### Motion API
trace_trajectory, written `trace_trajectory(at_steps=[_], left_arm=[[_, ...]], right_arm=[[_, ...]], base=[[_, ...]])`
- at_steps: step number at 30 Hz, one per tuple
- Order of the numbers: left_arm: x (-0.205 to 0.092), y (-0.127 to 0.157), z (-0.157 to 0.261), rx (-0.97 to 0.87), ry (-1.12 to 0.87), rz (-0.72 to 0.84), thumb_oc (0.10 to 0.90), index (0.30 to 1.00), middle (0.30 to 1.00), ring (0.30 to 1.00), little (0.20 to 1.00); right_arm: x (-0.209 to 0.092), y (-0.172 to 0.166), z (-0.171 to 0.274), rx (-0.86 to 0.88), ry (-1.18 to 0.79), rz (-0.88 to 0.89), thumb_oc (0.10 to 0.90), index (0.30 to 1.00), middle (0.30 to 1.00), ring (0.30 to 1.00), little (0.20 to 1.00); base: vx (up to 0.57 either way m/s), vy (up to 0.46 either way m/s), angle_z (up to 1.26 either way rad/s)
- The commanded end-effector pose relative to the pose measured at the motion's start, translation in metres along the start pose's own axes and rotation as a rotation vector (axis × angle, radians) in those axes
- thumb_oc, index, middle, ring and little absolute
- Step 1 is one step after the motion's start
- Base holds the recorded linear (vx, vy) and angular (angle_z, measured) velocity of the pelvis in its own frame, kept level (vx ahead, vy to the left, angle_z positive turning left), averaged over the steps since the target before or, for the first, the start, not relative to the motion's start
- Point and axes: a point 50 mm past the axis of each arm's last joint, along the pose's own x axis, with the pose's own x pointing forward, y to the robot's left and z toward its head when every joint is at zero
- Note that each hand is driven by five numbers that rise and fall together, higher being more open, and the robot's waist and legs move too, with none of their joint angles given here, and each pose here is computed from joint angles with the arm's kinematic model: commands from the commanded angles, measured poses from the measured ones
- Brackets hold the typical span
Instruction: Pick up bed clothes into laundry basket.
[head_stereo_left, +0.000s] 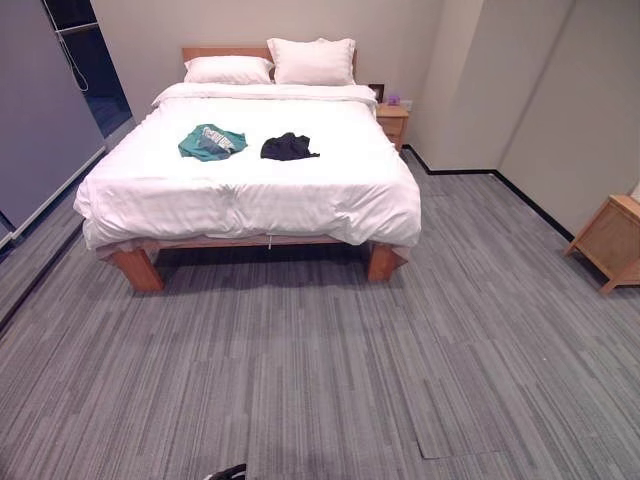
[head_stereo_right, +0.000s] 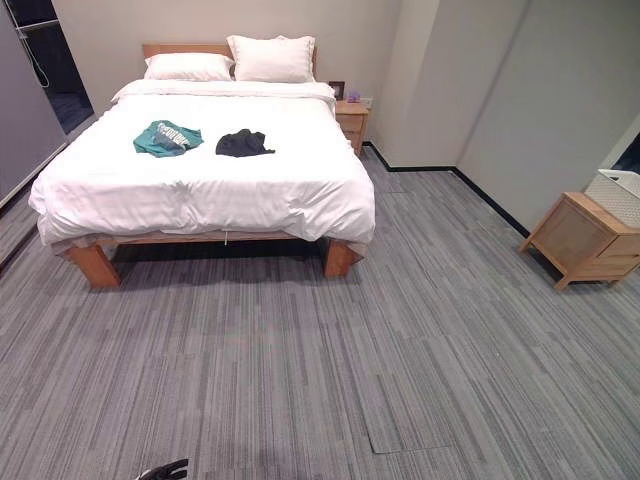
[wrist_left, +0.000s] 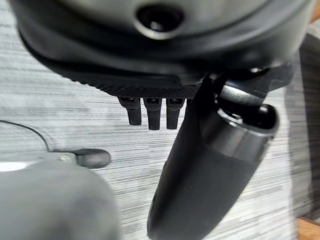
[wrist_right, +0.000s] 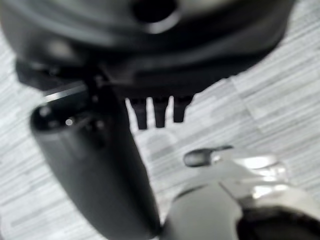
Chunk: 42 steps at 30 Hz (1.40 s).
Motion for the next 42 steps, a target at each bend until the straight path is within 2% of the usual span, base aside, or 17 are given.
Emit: trace_trajectory(at_steps=[1, 17, 34, 38, 41, 42], left_arm=[[0.004, -0.004, 0.022, -0.009, -0.065, -0.01, 0.8, 0.9, 0.9, 0.9, 0.9], [0.003, -0.01, 0.009, -0.037, -0.015, -0.03, 0.8, 0.9, 0.9, 0.9, 0.9], [0.003, -0.01, 0.008, -0.038, -0.009, -0.026, 0.8, 0.9, 0.9, 0.9, 0.9], [0.003, -0.005, 0.023, -0.156, -0.082, 0.019, 0.8, 0.9, 0.9, 0.9, 0.9], [0.001, -0.002, 0.075, -0.278, -0.313, 0.03, 0.8, 0.9, 0.9, 0.9, 0.9], [0.001, -0.002, 0.074, -0.278, -0.312, 0.031, 0.8, 0.9, 0.9, 0.9, 0.9]], right_arm=[[-0.001, -0.013, 0.013, 0.01, -0.03, -0.03, 0.8, 0.9, 0.9, 0.9, 0.9], [0.002, 0.005, 0.018, -0.035, -0.057, 0.042, 0.8, 0.9, 0.9, 0.9, 0.9], [0.002, 0.006, 0.018, -0.059, -0.054, 0.036, 0.8, 0.9, 0.9, 0.9, 0.9], [0.002, 0.007, 0.046, 0.101, -0.2, 0.011, 0.8, 0.9, 0.9, 0.9, 0.9], [-0.006, 0.017, 0.094, 0.152, -0.411, 0.051, 0.8, 0.9, 0.9, 0.9, 0.9], [-0.006, 0.017, 0.093, 0.151, -0.41, 0.05, 0.8, 0.9, 0.9, 0.9, 0.9]], base=[[0.0, 0.0, 0.0], [0.0, 0.0, 0.0], [0.0, 0.0, 0.0], [0.02, 0.011, 0.0], [-0.01, 0.018, -0.04], [-0.02, 0.014, -0.05]])
